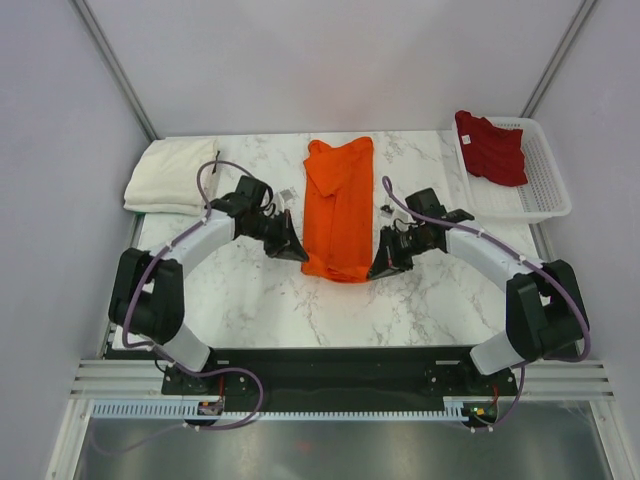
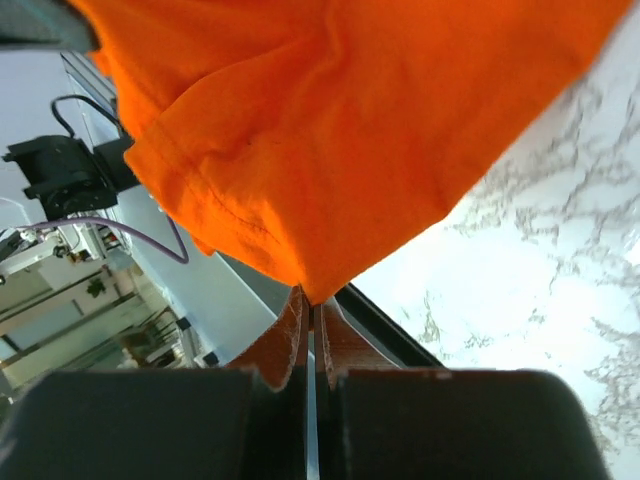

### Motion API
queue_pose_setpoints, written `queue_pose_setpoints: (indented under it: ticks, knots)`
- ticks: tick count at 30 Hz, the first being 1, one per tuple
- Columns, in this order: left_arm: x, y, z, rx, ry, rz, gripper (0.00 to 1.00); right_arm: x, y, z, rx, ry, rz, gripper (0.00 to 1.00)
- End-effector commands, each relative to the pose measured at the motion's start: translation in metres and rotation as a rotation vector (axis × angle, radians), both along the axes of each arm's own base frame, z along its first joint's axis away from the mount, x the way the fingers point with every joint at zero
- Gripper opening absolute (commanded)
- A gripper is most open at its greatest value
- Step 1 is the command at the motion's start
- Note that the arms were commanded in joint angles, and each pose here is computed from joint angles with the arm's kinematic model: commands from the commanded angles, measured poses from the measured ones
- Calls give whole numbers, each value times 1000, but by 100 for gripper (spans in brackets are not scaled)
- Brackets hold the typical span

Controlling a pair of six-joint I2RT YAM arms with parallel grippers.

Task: Fold and stack the t-shirts
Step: Fold the T-shirt at the center of the board.

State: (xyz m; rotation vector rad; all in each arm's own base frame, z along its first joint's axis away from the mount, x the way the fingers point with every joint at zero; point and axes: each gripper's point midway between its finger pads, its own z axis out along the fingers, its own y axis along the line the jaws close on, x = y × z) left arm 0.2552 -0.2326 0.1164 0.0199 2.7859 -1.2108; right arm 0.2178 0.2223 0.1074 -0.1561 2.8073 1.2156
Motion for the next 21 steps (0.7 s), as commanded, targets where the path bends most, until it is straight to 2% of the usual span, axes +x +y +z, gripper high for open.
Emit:
queue_pose_setpoints:
  ticks: [1, 5, 10, 12, 14, 15, 16, 17, 18, 21]
  knots:
    - [39, 2, 14, 12, -104, -2, 2, 27, 3, 18, 11, -89, 17, 0]
    - [76, 1, 15, 24, -142, 7, 2, 68, 4, 21, 2, -162, -7, 0]
    - [132, 4, 21, 41, -227, 29, 2, 137, 2, 19, -6, -236, -68, 0]
    - [154, 3, 19, 48, -252, 34, 2, 170, -1, 28, -20, -314, -77, 0]
    - [168, 2, 14, 52, -264, 29, 2, 194, -3, 10, -54, -331, -71, 0]
    - [181, 1, 21, 57, -308, 28, 6, 216, -4, 20, -60, -384, -82, 0]
    - [194, 6, 7, 110, -312, 52, 19, 227, -6, 5, -87, -369, -93, 7]
    - [206, 8, 7, 130, -348, 72, 38, 238, -10, 4, -111, -390, -118, 16]
    - [221, 8, 18, 141, -408, 80, 43, 251, -12, 12, -115, -422, -133, 34]
    - [250, 18, 39, 219, -560, 91, 61, 249, -19, 14, -134, -435, -140, 51]
